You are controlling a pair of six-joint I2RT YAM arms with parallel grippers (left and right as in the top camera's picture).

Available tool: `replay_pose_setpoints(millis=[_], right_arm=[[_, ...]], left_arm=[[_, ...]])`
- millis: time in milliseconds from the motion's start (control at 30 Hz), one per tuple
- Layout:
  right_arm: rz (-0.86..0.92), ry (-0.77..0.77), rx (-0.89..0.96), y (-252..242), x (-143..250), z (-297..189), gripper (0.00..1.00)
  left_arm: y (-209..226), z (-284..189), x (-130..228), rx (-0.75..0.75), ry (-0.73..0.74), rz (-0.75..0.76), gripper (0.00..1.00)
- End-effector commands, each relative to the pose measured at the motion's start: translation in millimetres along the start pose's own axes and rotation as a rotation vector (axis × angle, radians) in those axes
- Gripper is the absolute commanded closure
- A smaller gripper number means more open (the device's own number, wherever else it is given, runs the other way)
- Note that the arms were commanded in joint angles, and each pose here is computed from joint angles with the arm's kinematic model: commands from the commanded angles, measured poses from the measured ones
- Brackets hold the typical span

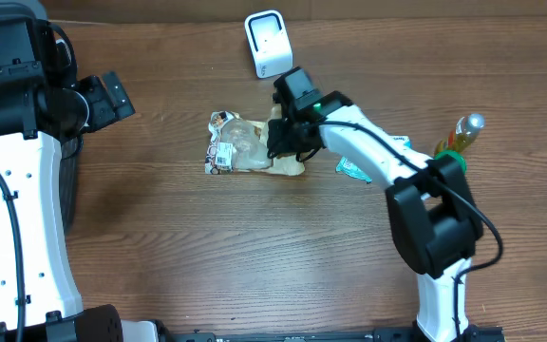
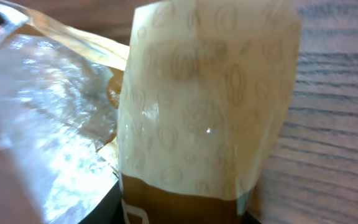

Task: Scan the item barcode
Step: 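Raise the Pantree bag up toward the white scanner with the right gripper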

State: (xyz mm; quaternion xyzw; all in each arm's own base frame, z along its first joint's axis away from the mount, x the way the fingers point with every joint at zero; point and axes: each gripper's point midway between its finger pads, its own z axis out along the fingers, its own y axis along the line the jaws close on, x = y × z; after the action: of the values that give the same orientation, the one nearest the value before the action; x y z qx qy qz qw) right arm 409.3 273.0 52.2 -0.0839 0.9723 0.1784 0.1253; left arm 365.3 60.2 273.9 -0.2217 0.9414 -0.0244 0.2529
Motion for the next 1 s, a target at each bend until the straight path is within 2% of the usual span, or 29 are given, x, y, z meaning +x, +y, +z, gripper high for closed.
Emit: replay_pose_setpoints(millis=[0,100,333,500,567,667,800,967], right_arm=[[0.004,-0.004,-0.219,30,-7,-38,0.96],[0.049,0.034,-0.349,29,-9,-51,0.96],[0.121,0.057,-0.373,5,-11,-60,0.96],[0.084,0.069,-0.379,7,-6,-59,0.96],[0.061,0.077,-0.449,18,-6,-64,0.96],[-0.073,0.058,-0.697,47,-7,-89,0.96],[-0.074,0.053,-0.701,47,-9,-90,0.96],[-0.147,-0.035,-0.802,63,-32,-125,0.96]], left_arm=[[-1,-1,-1,0.003,-0.005,0.014,0.0],[-1,-1,-1,0.003,-0.005,0.014,0.0],[-1,-1,-1,0.003,-0.005,0.014,0.0],[-1,-1,-1,0.003,-0.005,0.014,0.0],[-1,-1,-1,0.003,-0.005,0.014,0.0],[-1,-1,-1,0.003,-0.005,0.014,0.0],[-1,-1,-1,0.003,-0.005,0.014,0.01],[-1,-1,-1,0.003,-0.005,0.014,0.0]])
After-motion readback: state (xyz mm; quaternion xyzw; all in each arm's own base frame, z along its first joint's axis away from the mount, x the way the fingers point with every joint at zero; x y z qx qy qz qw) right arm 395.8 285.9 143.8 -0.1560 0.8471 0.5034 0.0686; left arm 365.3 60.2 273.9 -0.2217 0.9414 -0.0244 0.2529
